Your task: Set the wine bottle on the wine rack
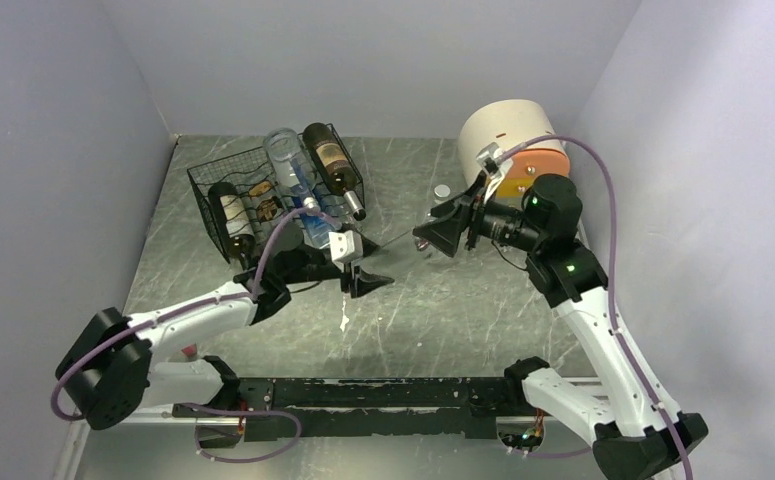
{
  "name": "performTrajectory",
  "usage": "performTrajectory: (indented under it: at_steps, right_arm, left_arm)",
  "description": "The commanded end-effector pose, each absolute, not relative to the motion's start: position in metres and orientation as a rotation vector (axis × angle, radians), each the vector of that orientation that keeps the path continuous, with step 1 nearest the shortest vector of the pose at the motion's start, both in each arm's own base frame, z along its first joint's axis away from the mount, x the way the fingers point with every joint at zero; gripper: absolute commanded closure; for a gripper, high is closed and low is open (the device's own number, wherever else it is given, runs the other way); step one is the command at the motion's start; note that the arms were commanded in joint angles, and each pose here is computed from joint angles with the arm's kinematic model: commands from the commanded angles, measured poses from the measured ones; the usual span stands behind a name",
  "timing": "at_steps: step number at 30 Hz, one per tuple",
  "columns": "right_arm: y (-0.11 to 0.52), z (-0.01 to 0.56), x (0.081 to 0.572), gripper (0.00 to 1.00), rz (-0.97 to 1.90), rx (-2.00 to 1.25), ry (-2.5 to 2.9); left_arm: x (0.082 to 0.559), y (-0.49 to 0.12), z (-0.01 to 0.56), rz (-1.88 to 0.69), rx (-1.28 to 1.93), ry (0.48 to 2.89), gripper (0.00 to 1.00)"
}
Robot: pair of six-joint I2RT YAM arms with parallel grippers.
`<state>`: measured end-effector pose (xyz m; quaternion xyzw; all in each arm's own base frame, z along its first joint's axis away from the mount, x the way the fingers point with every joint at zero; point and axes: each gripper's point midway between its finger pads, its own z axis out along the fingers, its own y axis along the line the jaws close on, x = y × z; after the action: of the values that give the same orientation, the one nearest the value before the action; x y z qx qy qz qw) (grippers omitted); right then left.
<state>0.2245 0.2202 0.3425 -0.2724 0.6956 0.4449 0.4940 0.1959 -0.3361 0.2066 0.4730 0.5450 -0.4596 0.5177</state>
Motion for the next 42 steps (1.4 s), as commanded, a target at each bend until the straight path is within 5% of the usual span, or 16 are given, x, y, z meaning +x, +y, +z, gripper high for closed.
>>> performTrajectory:
  at_steps: [1,21,42]
  right_arm:
    - [0.207,0.373,0.222,0.27,0.969,-0.655,1.641]
    - [0.181,0.453,0.205,0.26,0.814,-0.626,1.560]
    - [0.189,0.387,0.218,0.29,0.823,-0.714,1.757]
  left_arm:
    - [0.226,-0.334,0.285,-0.713,1.197,0.981,0.93]
    - [0.259,-0.321,0.439,0.123,1.246,0.418,0.93]
    - [0.263,-0.342,0.421,0.270,1.468,0.250,0.93]
